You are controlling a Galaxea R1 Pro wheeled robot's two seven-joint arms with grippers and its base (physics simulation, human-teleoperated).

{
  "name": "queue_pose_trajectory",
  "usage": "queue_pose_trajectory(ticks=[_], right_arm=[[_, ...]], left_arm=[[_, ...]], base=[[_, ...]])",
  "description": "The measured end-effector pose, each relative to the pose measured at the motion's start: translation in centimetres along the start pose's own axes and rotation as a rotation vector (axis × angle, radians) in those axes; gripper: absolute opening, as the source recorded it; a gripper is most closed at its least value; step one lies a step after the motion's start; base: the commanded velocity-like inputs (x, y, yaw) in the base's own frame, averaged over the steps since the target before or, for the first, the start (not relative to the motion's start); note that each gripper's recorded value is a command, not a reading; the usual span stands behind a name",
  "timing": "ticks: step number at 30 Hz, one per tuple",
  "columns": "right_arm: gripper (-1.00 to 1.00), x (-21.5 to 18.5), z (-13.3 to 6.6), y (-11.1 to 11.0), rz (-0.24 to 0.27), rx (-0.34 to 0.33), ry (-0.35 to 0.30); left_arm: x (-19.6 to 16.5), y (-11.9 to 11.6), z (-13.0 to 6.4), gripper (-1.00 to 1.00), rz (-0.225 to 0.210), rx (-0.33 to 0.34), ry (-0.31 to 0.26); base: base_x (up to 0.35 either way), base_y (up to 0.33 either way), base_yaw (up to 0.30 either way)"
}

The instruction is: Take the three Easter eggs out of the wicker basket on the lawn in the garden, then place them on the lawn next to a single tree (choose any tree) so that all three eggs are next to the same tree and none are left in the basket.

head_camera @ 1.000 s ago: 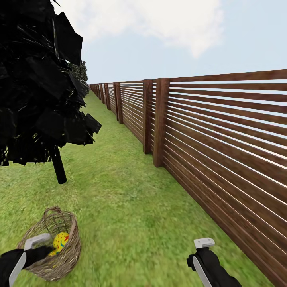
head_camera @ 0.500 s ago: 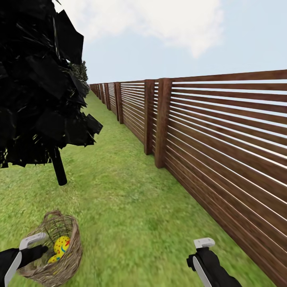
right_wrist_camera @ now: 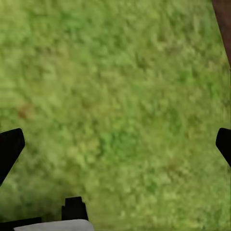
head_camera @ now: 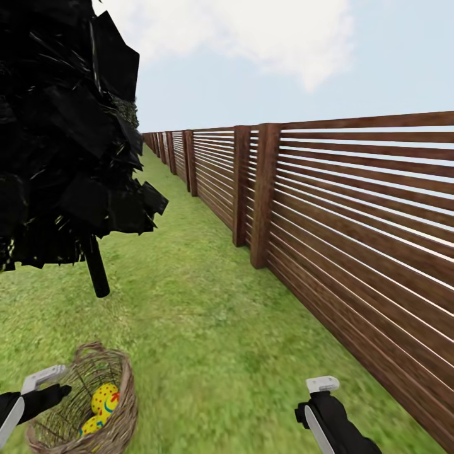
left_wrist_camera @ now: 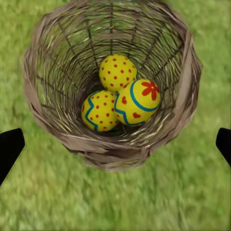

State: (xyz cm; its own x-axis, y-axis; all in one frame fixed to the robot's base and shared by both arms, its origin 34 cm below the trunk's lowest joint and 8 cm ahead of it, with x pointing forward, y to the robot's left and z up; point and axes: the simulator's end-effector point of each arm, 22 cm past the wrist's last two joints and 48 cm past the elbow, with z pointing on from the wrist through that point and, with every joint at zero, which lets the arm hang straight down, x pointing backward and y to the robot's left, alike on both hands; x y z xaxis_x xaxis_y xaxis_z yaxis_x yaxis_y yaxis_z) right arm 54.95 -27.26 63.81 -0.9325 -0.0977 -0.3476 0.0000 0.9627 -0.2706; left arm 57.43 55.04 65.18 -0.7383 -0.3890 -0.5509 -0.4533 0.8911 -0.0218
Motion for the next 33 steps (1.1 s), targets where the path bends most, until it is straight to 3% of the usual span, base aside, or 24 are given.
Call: queue_pose_trajectory(ticks=[22, 33], right_arm=[[1.0, 0.0, 0.0, 0.02, 0.0, 0.0, 0.0], [1.0, 0.02, 0.02, 0.02, -0.001, -0.003, 0.0]], left_arm=[[0.02, -0.01, 0.01, 1.0, -0.002, 0.001, 0.0], [0.36, -0.65, 0.16, 1.0, -0.001, 0.008, 0.003]], base=[[0.0, 0.33, 0.0], [0.0, 0.039, 0.0]])
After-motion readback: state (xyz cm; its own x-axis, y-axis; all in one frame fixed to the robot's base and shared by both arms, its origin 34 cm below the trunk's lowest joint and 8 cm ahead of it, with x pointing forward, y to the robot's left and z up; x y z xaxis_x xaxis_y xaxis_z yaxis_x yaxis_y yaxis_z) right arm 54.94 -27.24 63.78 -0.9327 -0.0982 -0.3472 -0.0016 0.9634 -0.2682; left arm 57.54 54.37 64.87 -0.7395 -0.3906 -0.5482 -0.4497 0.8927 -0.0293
